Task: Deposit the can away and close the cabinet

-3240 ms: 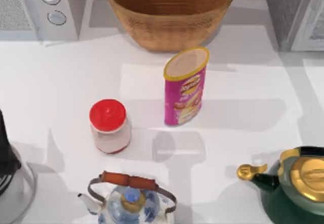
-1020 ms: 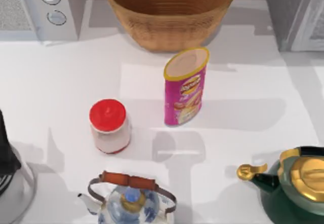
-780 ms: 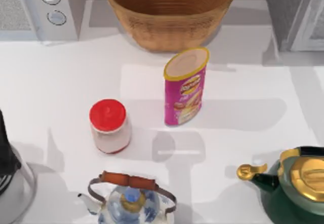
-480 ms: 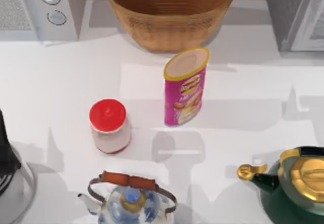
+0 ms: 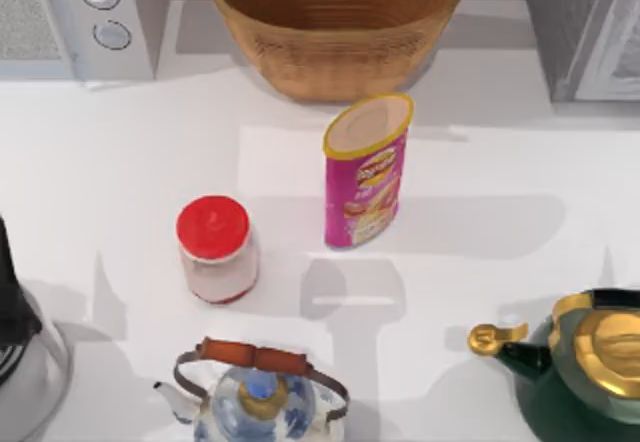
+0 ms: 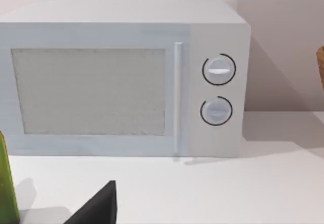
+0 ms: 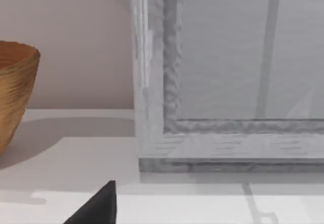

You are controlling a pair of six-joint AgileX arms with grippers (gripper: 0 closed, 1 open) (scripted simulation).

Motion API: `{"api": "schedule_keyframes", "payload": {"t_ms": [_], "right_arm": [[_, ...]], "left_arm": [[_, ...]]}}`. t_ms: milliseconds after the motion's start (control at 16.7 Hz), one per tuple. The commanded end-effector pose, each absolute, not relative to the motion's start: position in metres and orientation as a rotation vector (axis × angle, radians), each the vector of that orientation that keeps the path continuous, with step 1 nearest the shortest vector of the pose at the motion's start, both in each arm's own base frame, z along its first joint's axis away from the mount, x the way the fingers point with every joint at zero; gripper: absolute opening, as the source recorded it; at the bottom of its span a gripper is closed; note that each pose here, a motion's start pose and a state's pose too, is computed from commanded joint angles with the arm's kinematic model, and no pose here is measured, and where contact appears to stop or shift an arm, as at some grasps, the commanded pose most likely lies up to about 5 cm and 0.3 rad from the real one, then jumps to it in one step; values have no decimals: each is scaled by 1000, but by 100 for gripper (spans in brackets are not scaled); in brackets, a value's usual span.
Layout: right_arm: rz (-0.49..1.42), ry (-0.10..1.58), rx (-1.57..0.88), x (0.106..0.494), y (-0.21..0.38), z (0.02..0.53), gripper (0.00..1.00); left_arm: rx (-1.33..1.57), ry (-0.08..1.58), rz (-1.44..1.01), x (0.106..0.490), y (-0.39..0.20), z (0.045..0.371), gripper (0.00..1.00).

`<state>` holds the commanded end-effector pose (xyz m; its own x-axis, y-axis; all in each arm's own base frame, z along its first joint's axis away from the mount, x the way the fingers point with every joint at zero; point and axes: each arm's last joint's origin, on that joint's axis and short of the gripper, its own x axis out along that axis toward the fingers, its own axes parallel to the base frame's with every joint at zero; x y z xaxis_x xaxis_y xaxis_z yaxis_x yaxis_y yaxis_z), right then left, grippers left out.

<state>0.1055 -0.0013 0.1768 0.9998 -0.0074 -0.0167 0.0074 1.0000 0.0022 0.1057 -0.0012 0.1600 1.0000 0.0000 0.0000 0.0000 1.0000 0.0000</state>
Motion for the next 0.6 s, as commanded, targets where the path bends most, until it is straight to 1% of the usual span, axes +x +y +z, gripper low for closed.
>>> {"api": "schedule_keyframes", "payload": {"t_ms": [180,600], "right_arm": [[0,0,0,106,-1,160,100],[7,-6,-2,106,-1,163,100]], "left_arm": [[0,0,0,106,-1,160,100],[0,0,0,106,-1,160,100]]}}
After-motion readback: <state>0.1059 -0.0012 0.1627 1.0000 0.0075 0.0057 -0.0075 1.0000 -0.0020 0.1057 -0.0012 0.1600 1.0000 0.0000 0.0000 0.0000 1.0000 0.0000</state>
